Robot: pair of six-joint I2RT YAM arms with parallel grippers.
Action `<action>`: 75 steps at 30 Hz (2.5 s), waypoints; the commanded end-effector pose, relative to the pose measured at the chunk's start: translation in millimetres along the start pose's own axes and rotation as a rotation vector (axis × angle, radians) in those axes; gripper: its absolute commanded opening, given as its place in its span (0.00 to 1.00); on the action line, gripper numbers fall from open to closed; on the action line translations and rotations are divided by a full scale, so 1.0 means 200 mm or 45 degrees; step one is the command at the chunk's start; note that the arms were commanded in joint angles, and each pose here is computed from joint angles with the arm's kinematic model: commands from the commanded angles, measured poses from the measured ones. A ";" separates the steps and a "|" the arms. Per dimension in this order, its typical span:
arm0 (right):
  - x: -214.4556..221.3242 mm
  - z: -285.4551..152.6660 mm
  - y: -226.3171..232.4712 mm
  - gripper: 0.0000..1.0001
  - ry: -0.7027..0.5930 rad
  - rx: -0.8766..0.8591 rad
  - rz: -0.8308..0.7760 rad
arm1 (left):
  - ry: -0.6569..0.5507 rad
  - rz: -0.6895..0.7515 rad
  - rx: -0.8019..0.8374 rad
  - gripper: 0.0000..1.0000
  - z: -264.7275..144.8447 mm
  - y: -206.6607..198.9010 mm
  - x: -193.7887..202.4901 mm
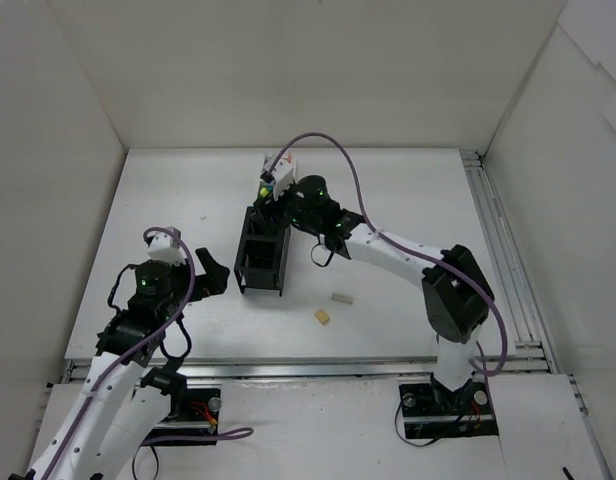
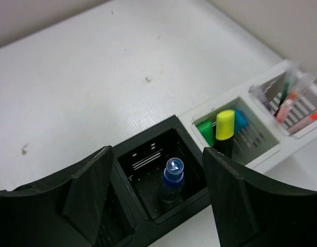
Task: Sort the stationery into containers
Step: Place the stationery in the storage box, then pick up the stationery from the center of the board.
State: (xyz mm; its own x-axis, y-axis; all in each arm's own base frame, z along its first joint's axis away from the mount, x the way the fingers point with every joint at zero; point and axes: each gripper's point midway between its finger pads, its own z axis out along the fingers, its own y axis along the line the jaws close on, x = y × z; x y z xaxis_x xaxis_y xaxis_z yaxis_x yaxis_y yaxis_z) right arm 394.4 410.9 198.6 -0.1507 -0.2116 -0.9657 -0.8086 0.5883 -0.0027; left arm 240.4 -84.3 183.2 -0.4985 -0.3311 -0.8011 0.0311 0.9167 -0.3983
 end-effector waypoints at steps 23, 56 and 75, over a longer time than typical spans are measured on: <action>0.19 -1.62 -0.45 0.98 -0.265 1.266 0.595 | 0.445 0.533 0.417 0.99 -0.07 -0.77 0.53; 0.37 -2.06 -0.45 0.98 -0.323 1.448 0.625 | 0.645 1.090 0.483 0.78 0.46 -0.96 1.17; 0.38 -2.07 -0.45 0.98 -0.299 1.461 0.622 | 0.671 0.942 0.467 0.28 0.46 -0.85 1.17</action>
State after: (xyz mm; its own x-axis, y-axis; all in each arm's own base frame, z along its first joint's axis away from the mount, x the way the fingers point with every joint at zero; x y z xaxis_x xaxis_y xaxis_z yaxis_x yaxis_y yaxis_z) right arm 216.0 21.5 216.1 -0.1488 0.2500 -0.9567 0.2411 0.9475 0.2101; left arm 205.2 -354.3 26.3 -0.5288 0.5209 -0.6701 0.7388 0.6712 -0.0613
